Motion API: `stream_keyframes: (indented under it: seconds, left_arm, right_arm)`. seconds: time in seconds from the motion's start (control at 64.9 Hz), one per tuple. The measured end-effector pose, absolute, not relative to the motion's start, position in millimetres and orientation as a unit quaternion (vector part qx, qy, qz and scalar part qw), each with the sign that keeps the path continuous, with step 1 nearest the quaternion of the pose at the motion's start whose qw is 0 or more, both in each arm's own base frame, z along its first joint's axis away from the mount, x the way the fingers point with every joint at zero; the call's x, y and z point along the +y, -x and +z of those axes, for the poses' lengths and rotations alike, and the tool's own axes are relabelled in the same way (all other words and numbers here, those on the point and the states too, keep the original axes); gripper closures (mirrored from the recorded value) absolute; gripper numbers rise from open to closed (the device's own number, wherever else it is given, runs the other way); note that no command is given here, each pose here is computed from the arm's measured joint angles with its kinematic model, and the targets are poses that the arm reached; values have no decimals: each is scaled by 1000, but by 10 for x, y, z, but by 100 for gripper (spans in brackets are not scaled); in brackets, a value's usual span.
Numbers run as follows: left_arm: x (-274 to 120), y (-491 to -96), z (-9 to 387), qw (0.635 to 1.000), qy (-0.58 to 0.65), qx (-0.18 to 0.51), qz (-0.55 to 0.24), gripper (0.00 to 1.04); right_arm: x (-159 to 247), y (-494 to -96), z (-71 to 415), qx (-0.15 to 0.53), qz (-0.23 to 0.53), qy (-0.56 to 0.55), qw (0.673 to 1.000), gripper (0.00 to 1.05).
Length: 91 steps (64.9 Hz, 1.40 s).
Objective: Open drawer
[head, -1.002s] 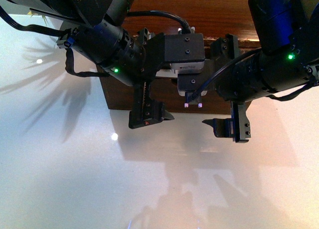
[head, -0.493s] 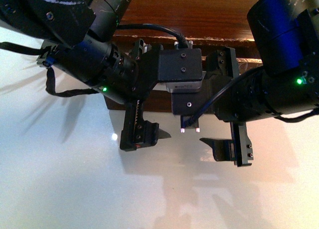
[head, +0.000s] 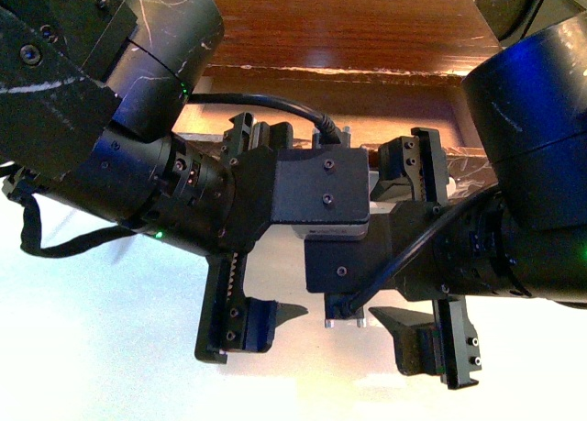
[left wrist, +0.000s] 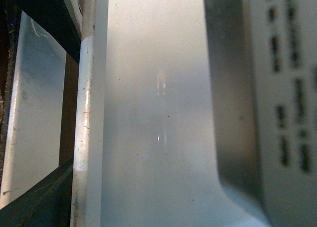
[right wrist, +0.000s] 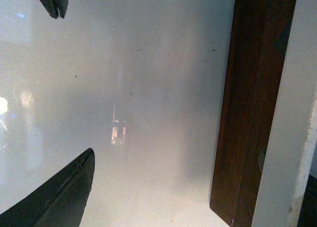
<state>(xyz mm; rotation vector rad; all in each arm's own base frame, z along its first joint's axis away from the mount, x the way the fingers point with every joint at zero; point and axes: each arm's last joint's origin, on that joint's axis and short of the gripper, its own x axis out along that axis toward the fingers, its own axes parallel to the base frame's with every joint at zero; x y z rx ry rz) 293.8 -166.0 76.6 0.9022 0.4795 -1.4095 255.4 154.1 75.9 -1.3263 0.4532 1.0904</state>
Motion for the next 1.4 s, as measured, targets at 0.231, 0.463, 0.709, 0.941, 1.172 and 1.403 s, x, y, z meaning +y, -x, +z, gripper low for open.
stream_keyframes:
  seconds: [0.231,0.463,0.709,0.941,1.172,1.403]
  left_arm:
    - [-1625,-2847,776,643,-393,213,-622,8]
    - [-1597,-2780,792,642,-392,214,-624,8]
    - [-1584,-2725,764,648,-392,206,-620,8]
    - [-1566,-2682,729,665,-378,207,-610,8]
    - [-1468,-2643,771,686,-358,214,-596,8]
    - [-1326,-2676,898,721,-328,221,-568,8]
  right_arm:
    - [1560,-2426,757,199,478,575,633,9]
    - [1565,-2349,771,199,481,573,633,9]
    - [1555,-2315,747,193,471,568,646,9]
    - [1546,-2287,702,194,460,558,663,9]
    - [1544,-2236,709,199,458,540,677,9]
    - [1538,-2250,841,186,440,532,699,9]
